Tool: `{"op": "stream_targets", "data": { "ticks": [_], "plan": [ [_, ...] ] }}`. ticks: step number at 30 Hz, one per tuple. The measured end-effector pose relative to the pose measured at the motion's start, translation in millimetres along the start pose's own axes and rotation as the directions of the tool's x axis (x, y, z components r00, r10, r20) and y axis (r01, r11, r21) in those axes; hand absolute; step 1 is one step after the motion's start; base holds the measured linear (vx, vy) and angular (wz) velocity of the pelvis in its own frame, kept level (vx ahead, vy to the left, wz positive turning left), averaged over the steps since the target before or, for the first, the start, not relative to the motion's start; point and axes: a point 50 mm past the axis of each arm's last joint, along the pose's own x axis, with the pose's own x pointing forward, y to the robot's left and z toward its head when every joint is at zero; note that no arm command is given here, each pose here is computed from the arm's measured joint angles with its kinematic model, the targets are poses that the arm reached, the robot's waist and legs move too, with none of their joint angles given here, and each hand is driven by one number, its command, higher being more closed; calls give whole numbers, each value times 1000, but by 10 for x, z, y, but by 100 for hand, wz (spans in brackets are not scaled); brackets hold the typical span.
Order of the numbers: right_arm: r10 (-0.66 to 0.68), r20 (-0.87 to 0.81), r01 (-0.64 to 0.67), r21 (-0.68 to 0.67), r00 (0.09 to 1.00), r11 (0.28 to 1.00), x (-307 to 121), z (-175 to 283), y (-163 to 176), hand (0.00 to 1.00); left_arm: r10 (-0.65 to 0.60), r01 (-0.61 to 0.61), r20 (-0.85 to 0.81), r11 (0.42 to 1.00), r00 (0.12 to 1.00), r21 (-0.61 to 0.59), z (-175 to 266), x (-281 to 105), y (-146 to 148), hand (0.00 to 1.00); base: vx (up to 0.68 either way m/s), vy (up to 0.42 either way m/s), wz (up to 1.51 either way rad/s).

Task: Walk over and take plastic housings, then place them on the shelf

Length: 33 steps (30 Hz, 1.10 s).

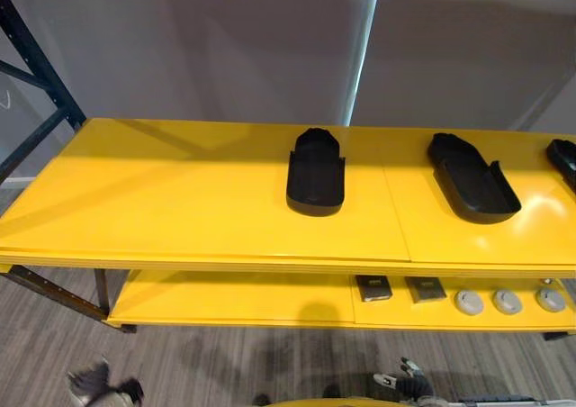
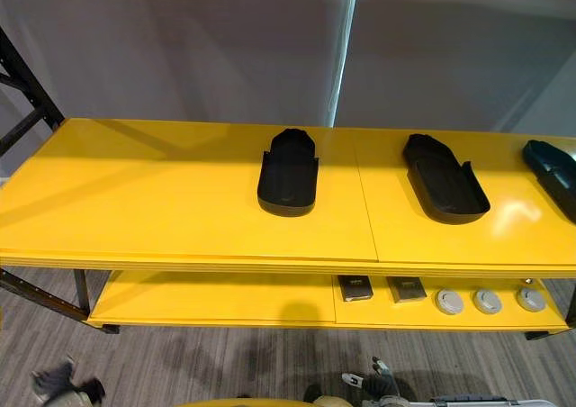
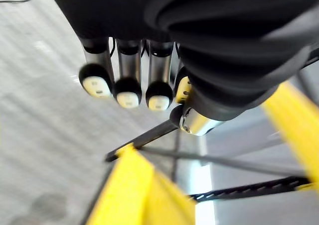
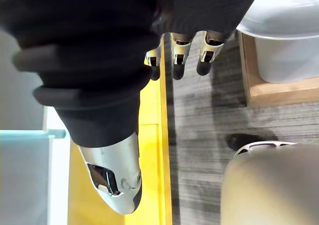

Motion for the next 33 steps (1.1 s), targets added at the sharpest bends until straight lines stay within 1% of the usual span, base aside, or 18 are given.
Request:
{"op": "stream_targets", "data": {
  "ticks": [1, 2, 3, 5, 8, 13, 16, 22, 27, 29, 30, 33],
  "plan": [
    [-1, 0, 1, -6, 1000, 1000, 2, 3, -4, 0, -67, 67, -14, 997, 998, 49, -73, -50, -132, 0, -48, 18, -16],
    [0, -3, 0, -9, 1000, 1000, 5, 0, 0, 0, -157, 159, -32, 983, 987, 93, -149, -131, -347, 0, -47, 11, -14],
    [0, -3, 0, -9, 1000, 1000, 5, 0, 1, 0, -170, 173, -33, 980, 985, 101, -157, -147, -386, 0, -60, 3, -13],
    [-7, -2, 7, -10, 1000, 1000, 8, 5, -18, 0, -267, 271, -43, 951, 963, 151, -209, -263, -660, 0, -50, -12, -10],
    [-17, -2, 17, -6, 1000, 1000, 8, 5, -39, 0, -325, 323, -21, 926, 945, 194, -155, -293, -787, 0, -32, -22, -10],
    [-50, 0, 50, 3, 999, 999, 11, 14, -98, 0, -415, 387, 8, 855, 910, 345, -123, -384, -989, 0, -6, -28, -11],
    [-61, -1, 61, 14, 998, 998, 9, 12, -123, 0, -451, 404, 29, 823, 892, 399, -57, -408, -1091, 0, 42, -31, -13],
    [-60, 20, 60, 8, 998, 998, 32, 84, -120, 0, -456, 400, 48, 823, 889, 402, -5, -405, -1111, 0, 58, -18, -41],
    [-53, 72, 54, -3, 996, 999, 96, 288, -80, 0, -453, 376, 128, 842, 882, 388, 242, -382, -1197, 0, 114, 30, -47],
    [-36, 91, 36, -2, 995, 999, 117, 361, -2, 0, -453, 353, 203, 852, 868, 387, 483, -341, -1227, 0, 15, 76, -55],
    [-33, 97, 33, -1, 995, 999, 123, 386, 10, 0, -451, 350, 212, 853, 867, 387, 509, -336, -1225, 0, -37, 84, -99],
    [21, 192, -10, -57, 981, 998, 195, 763, 189, 0, -414, 295, 276, 875, 868, 383, 693, -267, -1148, 0, -105, 94, -140]
  ]
}}
